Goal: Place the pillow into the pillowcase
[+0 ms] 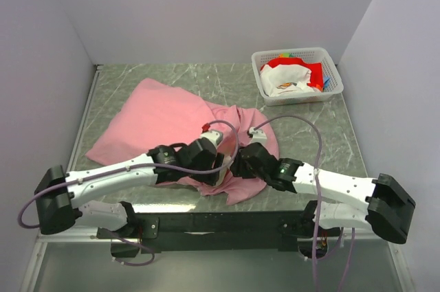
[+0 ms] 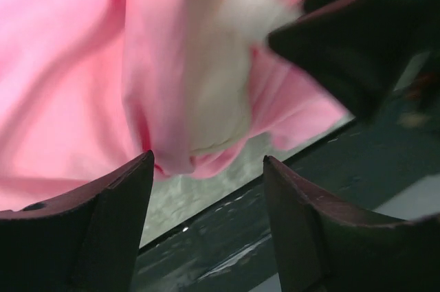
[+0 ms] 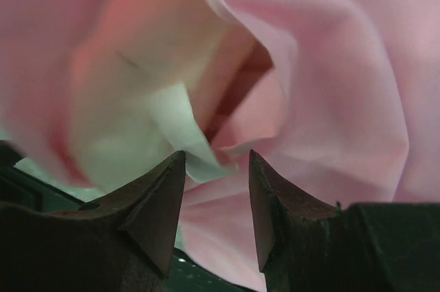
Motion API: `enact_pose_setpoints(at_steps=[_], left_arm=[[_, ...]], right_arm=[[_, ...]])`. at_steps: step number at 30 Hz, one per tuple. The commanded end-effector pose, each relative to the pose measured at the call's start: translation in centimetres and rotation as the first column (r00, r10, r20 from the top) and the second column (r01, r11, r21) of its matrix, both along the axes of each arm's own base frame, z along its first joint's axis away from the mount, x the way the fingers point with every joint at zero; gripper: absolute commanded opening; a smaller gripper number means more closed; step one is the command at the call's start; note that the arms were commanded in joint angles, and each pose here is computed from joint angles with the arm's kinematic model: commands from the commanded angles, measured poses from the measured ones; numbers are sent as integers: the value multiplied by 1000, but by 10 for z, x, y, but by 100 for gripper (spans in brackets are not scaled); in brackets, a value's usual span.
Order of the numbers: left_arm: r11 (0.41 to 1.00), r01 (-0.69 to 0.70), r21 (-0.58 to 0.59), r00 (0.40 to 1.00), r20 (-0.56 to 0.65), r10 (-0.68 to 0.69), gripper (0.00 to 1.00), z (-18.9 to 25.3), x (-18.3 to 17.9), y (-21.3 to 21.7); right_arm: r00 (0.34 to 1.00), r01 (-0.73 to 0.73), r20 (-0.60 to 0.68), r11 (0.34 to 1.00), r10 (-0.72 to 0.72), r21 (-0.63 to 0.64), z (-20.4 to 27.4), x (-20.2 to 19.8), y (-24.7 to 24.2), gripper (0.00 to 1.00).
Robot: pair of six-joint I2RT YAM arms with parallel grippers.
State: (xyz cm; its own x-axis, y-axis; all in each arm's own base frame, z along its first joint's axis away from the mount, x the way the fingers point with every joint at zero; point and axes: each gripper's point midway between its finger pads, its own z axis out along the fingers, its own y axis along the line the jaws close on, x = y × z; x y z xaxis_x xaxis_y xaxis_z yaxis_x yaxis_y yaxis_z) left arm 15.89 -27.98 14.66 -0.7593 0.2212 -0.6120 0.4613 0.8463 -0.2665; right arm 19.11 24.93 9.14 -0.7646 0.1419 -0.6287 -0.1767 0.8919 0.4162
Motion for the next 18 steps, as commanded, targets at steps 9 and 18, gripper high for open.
enact_pose_setpoints(at_steps=[9,18], left_arm=[[984,-140,107,988,75,132,50,-38,36,-8],[987,-158,16,985,78,157,1,-17,95,-26]], right_arm=[[1000,11,-23,998,-10,55,-15,3,24,26],[994,-96,61,993,92,63,51,-17,23,0]])
